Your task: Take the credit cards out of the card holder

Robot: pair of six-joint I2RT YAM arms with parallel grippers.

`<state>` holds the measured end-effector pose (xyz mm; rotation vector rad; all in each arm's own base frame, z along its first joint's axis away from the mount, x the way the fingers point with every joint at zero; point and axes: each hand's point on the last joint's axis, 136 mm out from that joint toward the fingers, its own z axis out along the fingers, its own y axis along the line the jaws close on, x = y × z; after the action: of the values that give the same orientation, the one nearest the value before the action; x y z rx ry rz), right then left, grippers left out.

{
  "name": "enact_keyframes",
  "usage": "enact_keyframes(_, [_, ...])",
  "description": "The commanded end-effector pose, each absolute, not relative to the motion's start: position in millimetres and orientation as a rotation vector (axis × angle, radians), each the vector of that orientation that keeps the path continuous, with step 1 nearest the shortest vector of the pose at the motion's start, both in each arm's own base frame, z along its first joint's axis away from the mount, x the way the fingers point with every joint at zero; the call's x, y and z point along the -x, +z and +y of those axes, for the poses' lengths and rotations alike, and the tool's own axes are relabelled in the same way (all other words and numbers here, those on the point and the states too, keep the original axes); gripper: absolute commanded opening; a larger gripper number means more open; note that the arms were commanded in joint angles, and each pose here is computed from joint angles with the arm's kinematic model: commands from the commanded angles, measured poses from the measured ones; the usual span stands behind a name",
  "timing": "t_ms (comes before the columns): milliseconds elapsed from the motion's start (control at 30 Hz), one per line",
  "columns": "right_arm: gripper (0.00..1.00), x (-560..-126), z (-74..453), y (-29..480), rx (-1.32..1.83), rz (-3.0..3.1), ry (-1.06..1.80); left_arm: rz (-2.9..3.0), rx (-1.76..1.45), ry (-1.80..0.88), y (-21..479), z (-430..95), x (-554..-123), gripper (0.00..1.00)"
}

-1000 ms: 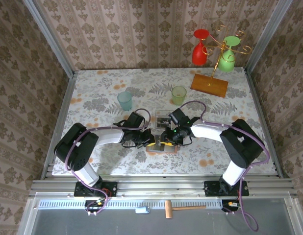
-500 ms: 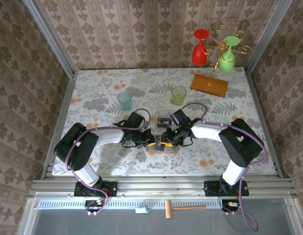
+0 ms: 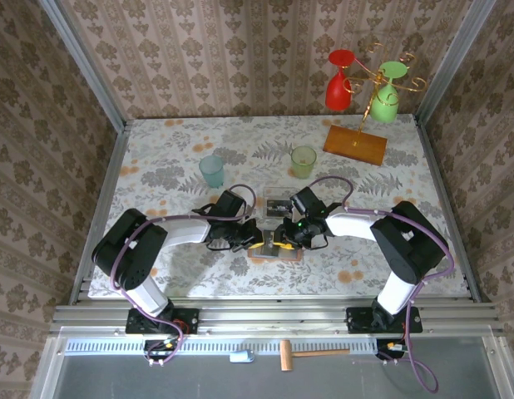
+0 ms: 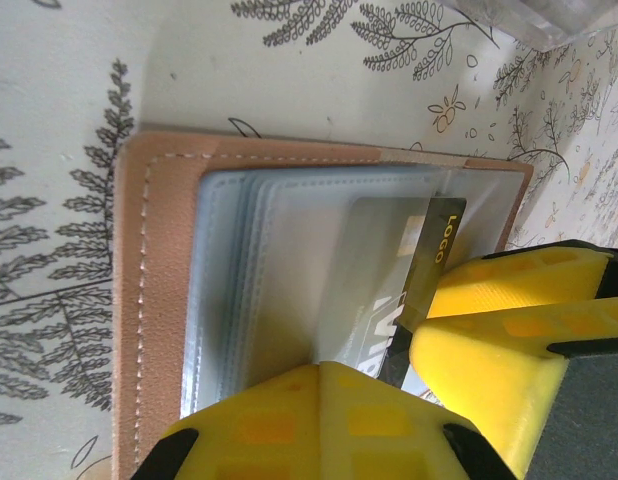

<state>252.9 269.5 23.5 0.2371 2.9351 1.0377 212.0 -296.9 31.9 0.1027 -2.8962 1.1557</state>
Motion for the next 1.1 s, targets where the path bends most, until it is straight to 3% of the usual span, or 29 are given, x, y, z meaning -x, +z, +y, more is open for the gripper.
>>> enact_keyframes(0, [0.24, -251.9, 269.9, 21.9, -0.265, 2.934, 1.073, -2.899, -0.111, 1.053, 18.1, -286.6, -200.6, 0.06])
enact_keyframes(500, [0.14, -256.9, 270.0, 28.2, -0.275, 2.907, 1.095, -2.908, -0.111, 1.044, 20.5, -285.0, -200.6, 0.06])
enact_keyframes(1067, [0.11, -253.4, 249.9, 23.6, -0.266, 2.943, 0.986, -2.915, -0.116, 1.045, 22.7, -281.5, -199.8, 0.06])
